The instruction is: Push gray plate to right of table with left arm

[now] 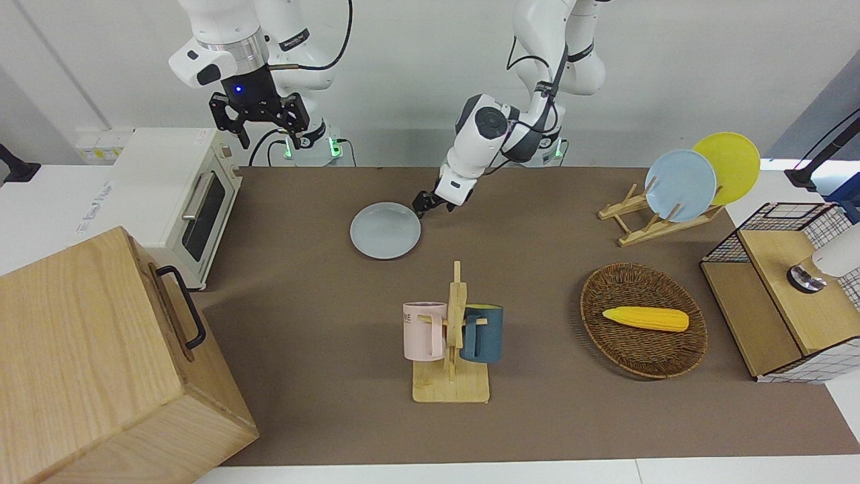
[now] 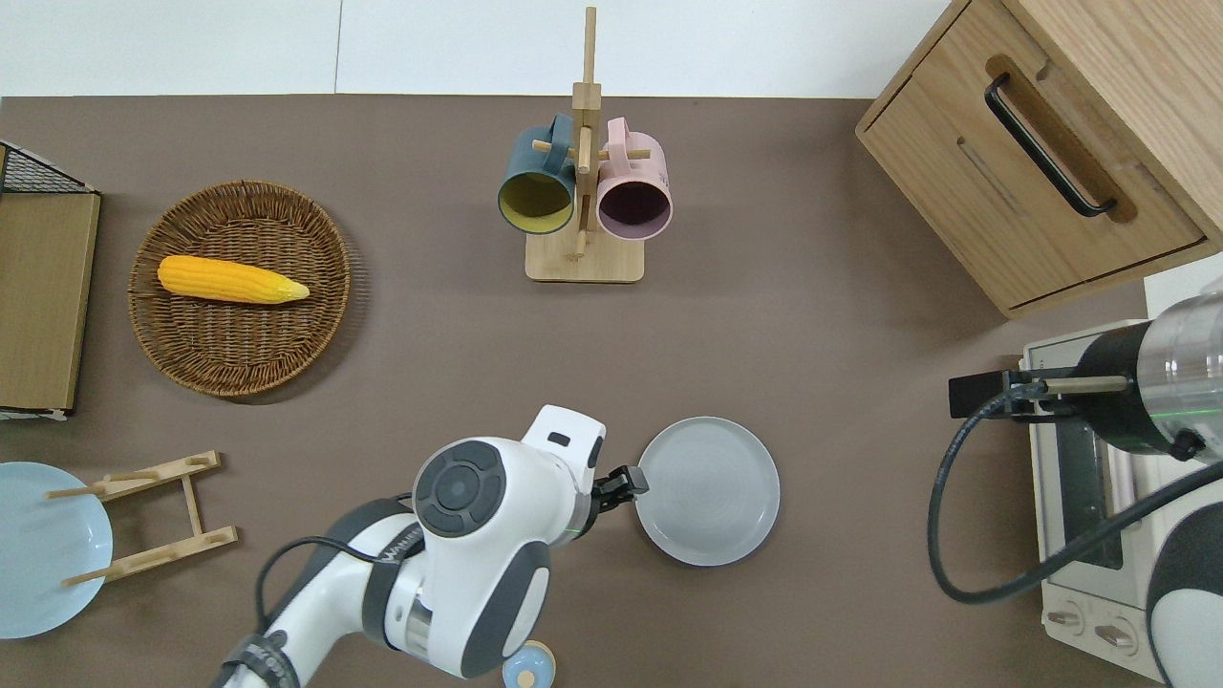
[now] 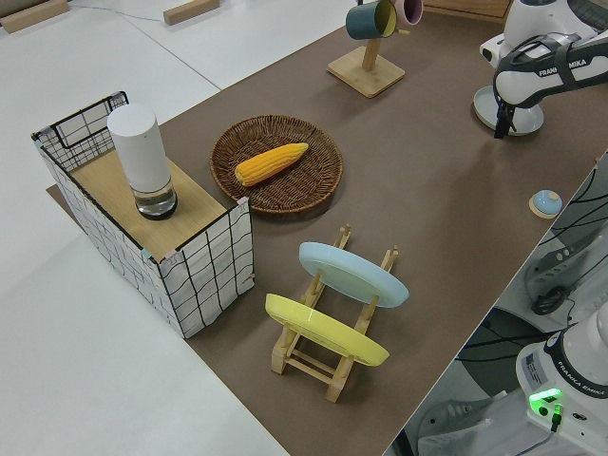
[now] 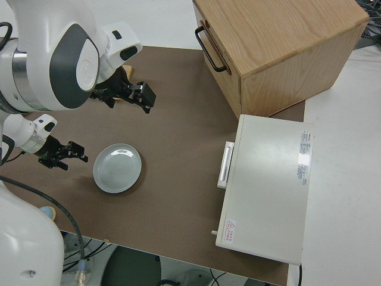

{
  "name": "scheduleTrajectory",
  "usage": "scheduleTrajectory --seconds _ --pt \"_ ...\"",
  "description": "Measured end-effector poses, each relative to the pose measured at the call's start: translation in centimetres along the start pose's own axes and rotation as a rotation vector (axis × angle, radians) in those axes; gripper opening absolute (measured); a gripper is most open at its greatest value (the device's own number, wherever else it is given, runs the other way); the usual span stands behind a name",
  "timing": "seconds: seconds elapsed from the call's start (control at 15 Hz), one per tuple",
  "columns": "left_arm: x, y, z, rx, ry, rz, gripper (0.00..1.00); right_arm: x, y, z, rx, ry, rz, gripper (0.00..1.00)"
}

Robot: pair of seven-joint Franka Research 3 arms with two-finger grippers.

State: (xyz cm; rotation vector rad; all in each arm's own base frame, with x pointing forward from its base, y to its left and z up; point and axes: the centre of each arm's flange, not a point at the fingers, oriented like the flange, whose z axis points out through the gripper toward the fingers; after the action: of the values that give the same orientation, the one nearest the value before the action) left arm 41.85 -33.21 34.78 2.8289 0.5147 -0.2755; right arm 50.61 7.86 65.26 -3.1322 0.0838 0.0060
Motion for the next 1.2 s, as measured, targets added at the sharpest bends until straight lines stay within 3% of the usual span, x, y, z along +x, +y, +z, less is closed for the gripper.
scheduleTrajectory --seconds 0.33,0.6,0.8,1.2 --pt "7.2 -5.4 -11.6 0.085 -0.065 0.079 0.99 0.0 0.0 0.0 0.0 0.0 0.0 1.0" --pt "11.2 -9.8 -18.8 0.166 -0.038 0.159 1.0 0.0 0.0 0.0 0.0 0.0 0.0 1.0" --pt "12.6 -12.8 -22.5 0.223 0.004 0.204 1.0 0.0 0.0 0.0 0.0 0.0 0.0 1.0" --pt "12.8 -17.1 -33.6 0.208 0.09 0.212 1.0 0.0 0.0 0.0 0.0 0.0 0.0 1.0"
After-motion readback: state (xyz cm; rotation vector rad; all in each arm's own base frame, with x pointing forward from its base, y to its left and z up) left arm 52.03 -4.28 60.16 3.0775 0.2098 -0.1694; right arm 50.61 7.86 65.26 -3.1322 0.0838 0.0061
